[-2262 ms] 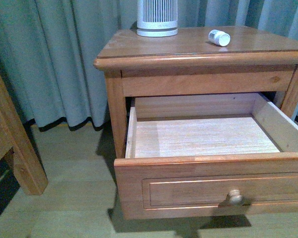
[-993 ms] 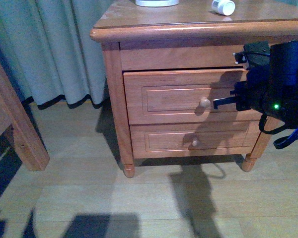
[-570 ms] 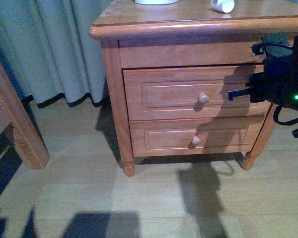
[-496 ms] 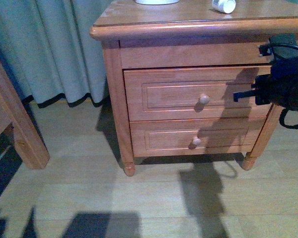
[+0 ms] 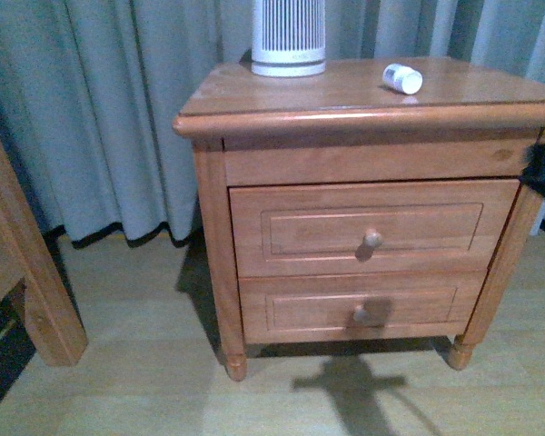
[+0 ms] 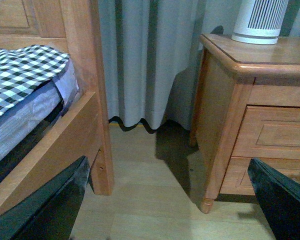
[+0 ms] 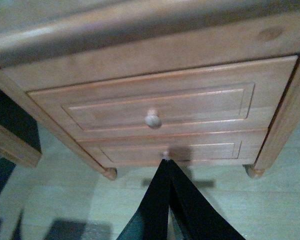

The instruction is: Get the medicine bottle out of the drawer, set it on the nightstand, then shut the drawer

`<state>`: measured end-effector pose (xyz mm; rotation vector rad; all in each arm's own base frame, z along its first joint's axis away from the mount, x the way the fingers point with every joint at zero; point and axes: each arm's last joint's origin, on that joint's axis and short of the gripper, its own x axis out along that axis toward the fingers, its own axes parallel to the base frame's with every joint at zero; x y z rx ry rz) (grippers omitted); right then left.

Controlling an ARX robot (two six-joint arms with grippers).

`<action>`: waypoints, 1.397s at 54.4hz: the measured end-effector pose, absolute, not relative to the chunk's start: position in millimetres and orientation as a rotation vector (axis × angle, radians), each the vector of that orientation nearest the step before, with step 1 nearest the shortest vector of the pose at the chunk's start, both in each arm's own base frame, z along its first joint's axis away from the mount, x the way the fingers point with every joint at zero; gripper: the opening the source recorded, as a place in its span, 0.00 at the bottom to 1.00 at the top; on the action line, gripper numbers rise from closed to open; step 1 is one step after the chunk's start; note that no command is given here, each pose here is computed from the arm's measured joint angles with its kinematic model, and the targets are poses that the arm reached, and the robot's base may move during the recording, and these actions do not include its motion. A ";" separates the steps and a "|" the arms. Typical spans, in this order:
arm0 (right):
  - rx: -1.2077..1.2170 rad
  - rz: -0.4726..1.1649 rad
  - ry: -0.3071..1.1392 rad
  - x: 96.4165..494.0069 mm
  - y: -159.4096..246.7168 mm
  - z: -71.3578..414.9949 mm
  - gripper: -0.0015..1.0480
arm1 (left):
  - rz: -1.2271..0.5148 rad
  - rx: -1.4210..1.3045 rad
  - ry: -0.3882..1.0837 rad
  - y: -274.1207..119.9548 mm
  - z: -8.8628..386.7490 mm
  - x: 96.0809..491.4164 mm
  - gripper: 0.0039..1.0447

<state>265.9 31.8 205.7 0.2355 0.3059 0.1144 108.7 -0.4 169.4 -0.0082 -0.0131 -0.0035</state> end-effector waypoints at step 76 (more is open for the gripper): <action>0.004 0.002 -0.006 97.2 0.2 167.8 0.53 | -0.003 -0.008 -0.014 -0.4 169.4 108.7 0.94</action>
